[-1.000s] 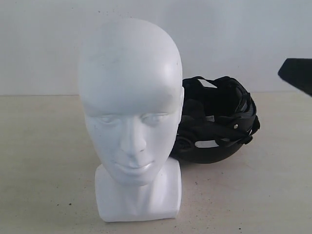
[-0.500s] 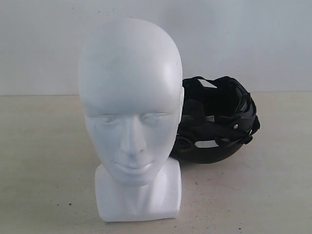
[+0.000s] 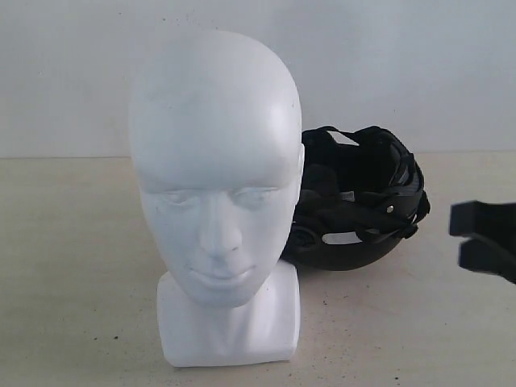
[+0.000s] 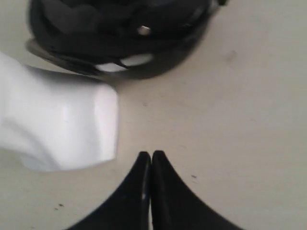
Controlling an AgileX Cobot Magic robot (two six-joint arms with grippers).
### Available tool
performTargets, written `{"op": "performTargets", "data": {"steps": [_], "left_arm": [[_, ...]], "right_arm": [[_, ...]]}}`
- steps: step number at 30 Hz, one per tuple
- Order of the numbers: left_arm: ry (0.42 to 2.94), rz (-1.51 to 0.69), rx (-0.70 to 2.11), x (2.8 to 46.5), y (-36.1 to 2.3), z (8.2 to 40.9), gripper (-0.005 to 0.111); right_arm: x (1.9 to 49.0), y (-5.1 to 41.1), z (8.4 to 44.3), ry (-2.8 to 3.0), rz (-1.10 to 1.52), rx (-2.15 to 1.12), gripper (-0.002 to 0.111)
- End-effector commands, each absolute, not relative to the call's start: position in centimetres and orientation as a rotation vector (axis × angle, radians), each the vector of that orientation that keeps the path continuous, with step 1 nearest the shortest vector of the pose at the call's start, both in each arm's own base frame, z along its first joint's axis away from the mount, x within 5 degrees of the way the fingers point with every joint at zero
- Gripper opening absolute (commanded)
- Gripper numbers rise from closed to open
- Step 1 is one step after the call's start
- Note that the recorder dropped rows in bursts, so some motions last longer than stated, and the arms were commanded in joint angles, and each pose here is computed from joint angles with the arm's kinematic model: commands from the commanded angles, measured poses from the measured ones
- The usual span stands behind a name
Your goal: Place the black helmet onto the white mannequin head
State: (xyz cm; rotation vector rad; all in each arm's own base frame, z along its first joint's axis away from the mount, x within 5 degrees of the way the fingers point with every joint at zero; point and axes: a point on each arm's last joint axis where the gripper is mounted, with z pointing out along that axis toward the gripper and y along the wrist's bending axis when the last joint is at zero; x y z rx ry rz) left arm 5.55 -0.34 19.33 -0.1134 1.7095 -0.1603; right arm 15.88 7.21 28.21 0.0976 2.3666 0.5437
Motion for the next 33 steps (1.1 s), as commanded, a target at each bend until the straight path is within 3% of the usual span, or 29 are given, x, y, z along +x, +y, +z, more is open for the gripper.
{"op": "performTargets", "data": {"steps": [1, 3, 7, 9, 23, 30, 31, 33], "left_arm": [[1.705, -0.16, -0.114, 5.6, -0.3, 19.3, 0.004], [1.705, -0.16, -0.114, 5.6, -0.3, 19.3, 0.004], [1.705, -0.16, -0.114, 5.6, -0.3, 19.3, 0.004], [1.705, -0.16, -0.114, 5.6, -0.3, 19.3, 0.004], [1.705, -0.16, -0.114, 5.6, -0.3, 19.3, 0.004], [1.705, -0.16, -0.114, 5.6, -0.3, 19.3, 0.004], [1.705, -0.16, -0.114, 5.6, -0.3, 19.3, 0.004], [1.705, -0.16, -0.114, 5.6, -0.3, 19.3, 0.004]], "right_arm": [[17.3, 8.7, 28.6, 2.272, 0.652, 0.119, 0.005], [17.9, 8.9, 28.1, 2.283, 0.647, 0.13, 0.019], [19.4, 9.4, 27.5, 2.244, 0.663, 0.187, 0.068], [20.5, 9.6, 27.0, 2.213, 0.692, 0.281, 0.079], [25.9, 10.8, 22.9, 2.072, 0.802, 0.671, 0.07], [28.6, 11.8, 22.6, 2.143, 0.746, 0.621, 0.069], [28.8, 11.6, 22.3, 2.148, 0.737, 0.637, 0.067], [28.9, 11.6, 21.6, 2.186, 0.72, 0.648, 0.052]]}}
